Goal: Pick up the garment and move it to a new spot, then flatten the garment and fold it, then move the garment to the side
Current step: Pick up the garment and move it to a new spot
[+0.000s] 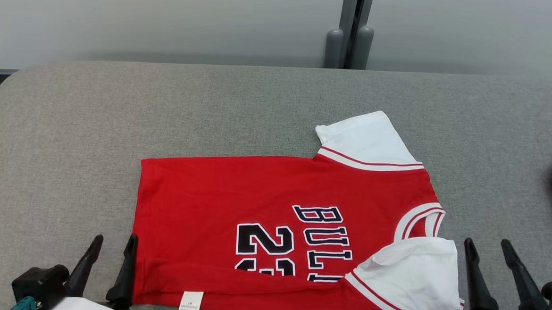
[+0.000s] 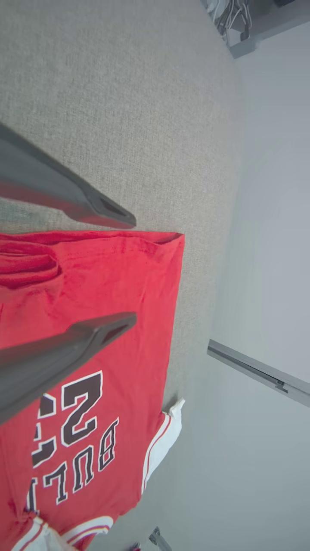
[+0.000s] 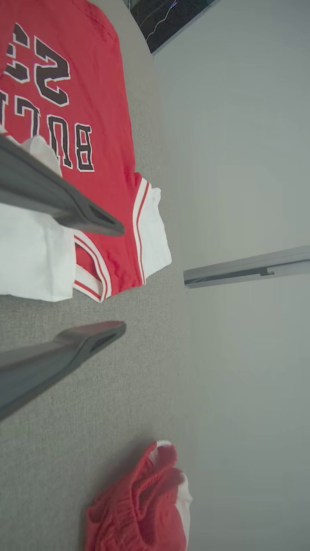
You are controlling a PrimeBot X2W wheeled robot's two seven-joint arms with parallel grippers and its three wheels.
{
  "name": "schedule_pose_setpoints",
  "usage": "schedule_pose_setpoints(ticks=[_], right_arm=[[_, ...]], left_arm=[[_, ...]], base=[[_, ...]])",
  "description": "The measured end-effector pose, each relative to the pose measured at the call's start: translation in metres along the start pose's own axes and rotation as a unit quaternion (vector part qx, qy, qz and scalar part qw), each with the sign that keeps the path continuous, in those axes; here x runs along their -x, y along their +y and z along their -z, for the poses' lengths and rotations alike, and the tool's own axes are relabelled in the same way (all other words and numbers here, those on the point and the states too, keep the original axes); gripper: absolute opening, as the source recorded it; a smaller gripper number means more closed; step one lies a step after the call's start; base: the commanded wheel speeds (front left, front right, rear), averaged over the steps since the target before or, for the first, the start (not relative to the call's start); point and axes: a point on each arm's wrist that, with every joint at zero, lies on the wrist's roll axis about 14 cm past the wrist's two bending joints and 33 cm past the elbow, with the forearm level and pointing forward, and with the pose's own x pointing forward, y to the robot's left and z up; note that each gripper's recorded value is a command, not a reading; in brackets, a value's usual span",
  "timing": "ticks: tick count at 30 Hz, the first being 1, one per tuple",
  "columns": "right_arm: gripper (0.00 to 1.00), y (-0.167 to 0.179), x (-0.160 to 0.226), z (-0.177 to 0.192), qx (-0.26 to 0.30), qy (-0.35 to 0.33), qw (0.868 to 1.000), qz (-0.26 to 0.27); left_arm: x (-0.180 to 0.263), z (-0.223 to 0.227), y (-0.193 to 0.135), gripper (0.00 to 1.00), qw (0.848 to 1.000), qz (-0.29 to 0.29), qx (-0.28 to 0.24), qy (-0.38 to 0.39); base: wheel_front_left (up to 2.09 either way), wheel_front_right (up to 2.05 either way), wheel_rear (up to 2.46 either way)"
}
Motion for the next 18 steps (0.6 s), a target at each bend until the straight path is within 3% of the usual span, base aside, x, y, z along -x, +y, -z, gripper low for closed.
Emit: schedule_pose_setpoints(ticks=[7, 18], right_arm=[[1.0, 0.002, -0.015, -0.033, 0.022, -0.053, 0.998, -0.013], [1.0, -0.001, -0.021, -0.03, 0.032, -0.045, 0.998, -0.01]], left_arm=[[-0.005, -0.042, -0.002, 1.0, 0.996, -0.006, -0.018, -0.091], [-0.016, -0.044, -0.004, 1.0, 0.995, 0.001, -0.05, -0.091]], base=[[0.0, 0.0, 0.0], [0.0, 0.0, 0.0]])
